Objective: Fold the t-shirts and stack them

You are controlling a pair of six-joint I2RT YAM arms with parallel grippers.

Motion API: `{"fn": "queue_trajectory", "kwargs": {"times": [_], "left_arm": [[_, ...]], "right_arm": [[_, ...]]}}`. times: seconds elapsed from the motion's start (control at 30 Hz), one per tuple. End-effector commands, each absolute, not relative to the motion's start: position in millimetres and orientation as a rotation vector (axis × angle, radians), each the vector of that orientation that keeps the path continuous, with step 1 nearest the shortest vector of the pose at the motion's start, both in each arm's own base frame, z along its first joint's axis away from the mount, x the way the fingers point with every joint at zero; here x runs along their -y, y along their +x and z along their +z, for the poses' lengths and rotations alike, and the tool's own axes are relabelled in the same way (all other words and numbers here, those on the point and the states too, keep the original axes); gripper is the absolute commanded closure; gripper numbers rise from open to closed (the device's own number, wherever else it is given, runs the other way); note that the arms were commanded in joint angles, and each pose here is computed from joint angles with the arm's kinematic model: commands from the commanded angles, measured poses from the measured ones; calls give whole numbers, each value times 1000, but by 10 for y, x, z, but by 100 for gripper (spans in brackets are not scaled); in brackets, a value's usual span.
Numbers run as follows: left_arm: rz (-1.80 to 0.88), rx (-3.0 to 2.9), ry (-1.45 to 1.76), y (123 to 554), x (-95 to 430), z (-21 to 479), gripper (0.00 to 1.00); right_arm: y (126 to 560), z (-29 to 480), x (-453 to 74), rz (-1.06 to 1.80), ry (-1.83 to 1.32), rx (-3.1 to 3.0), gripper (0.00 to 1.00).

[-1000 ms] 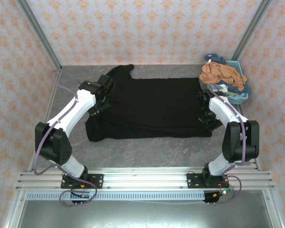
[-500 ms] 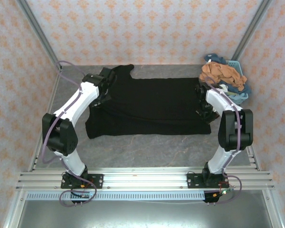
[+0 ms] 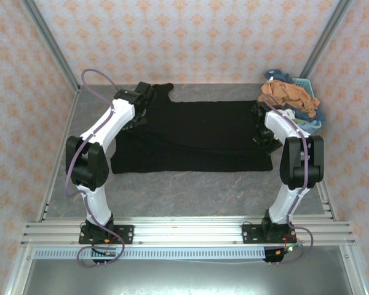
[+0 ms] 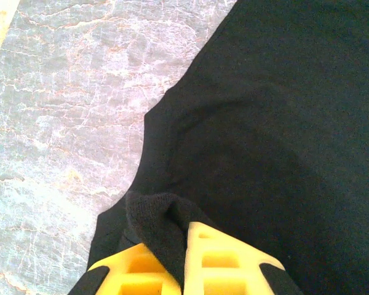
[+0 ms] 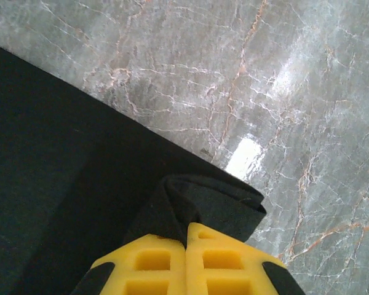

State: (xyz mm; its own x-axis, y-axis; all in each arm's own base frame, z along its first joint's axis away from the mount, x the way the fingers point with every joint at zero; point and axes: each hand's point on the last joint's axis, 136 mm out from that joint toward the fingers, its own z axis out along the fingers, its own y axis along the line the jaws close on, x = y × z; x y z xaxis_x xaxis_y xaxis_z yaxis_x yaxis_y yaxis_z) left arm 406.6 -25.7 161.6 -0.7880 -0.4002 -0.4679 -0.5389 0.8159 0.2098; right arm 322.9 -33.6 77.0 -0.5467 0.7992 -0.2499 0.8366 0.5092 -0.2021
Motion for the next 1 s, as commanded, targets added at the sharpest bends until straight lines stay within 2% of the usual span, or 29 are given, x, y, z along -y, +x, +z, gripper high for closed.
{"fn": "queue_trajectory", "kwargs": {"times": [0.0,0.37,0.4,0.43,0.47,0.5,0.53,0.6,0.67,0.73,0.87,0.97], "left_arm": [[550,-2532,-695,4158,93,1762,100],[550,-2572,-683,4335,112,1535,100],[529,-2580,-679,4372,128,1506,100],[511,-2593,-675,4403,139,1481,97],[516,-2599,-681,4411,121,1483,89],[521,-2605,-692,4417,86,1492,73],[530,-2603,-715,4407,24,1513,46],[512,-2608,-775,4343,-91,1534,27],[463,-2630,-839,4215,-186,1535,21],[380,-2661,-900,3978,-224,1539,21],[187,-2760,-1080,3372,-170,1245,22],[-32,-2759,-1284,3042,-87,921,22]], "right_arm": [[3323,824,448,-514,1403,-2586,100],[3521,727,422,-502,1398,-2595,100],[3556,717,412,-490,1388,-2599,97],[3605,716,399,-465,1370,-2602,90],[3671,719,373,-426,1343,-2605,79],[3746,738,350,-387,1309,-2609,64],[3793,780,344,-372,1284,-2616,53],[3809,881,387,-382,1267,-2625,40],[3766,967,437,-352,1283,-2630,30],[3632,1044,495,-328,1316,-2638,28],[3251,1048,478,-282,1352,-2661,28],[2974,856,391,-219,1362,-2702,31]]}}
